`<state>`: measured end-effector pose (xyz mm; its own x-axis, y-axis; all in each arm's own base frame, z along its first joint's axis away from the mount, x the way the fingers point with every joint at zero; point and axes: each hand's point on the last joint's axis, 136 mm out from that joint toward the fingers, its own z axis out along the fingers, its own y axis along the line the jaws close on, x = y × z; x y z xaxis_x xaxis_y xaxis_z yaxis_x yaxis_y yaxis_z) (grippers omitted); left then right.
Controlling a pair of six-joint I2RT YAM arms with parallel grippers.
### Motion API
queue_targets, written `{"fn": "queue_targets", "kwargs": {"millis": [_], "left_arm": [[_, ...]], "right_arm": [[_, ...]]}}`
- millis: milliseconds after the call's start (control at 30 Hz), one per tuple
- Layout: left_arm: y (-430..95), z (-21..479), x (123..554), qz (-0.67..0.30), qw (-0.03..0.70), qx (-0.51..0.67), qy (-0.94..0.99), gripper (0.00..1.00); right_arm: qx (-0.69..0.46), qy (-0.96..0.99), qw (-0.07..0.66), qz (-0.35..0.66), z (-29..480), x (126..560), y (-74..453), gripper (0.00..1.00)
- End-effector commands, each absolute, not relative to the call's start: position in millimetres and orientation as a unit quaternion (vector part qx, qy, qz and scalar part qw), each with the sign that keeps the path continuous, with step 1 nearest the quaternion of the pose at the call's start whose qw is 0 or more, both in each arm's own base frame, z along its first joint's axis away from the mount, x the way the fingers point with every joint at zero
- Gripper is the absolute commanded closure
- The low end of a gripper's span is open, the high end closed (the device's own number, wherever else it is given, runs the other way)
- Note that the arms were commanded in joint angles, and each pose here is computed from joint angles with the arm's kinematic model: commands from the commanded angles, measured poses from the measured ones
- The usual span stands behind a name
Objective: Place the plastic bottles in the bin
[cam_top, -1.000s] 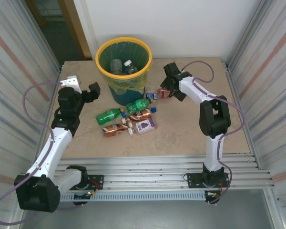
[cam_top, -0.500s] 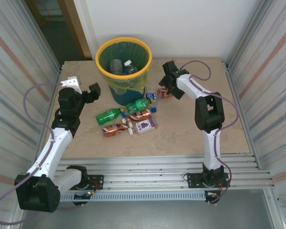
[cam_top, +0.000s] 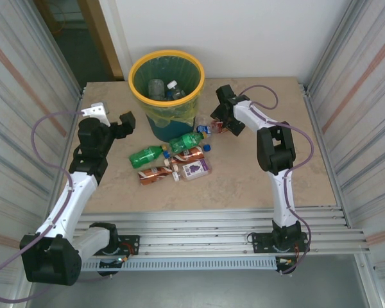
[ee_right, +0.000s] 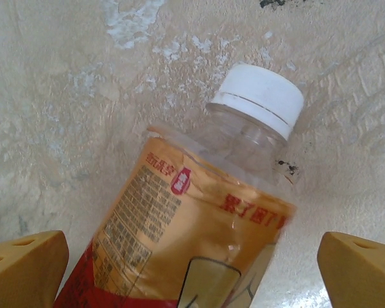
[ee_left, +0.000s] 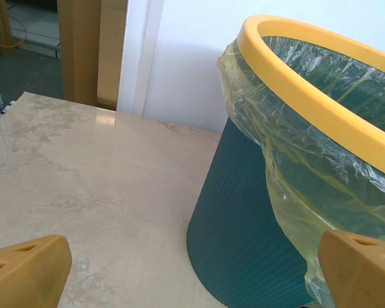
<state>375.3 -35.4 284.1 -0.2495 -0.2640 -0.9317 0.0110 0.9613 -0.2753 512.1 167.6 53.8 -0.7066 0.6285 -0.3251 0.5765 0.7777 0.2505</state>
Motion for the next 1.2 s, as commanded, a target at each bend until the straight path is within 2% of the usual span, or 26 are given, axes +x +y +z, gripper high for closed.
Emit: {"fn": "queue_targets", "kwargs": {"millis": [0,300,467,900,1167], "left_arm": [[-34,287,376,-0.12,0.615,-0.085,0.774,0.01],[-39,291,381,-0.135,0.613,-0.086,0.774,0.01],[-39,292,381,-0.139,0.614,-0.086,0.773,0.01],[-38,294,377,-0.139,0.616,-0.091,0.77,0.01],[-38,292,378,-0.139,0.614,-0.091,0.772,0.01]], "right_arm": [[0.324,0.925,0.193,0.038,55,506,165,0.02],[0.298,0.943,0.151,0.005,46,485,166,0.01],[0.287,0.949,0.128,-0.003,36,474,166,0.06],[0.283,0.951,0.119,0.011,28,469,162,0.29],[0.273,0.952,0.134,0.018,40,472,158,0.49]]}}
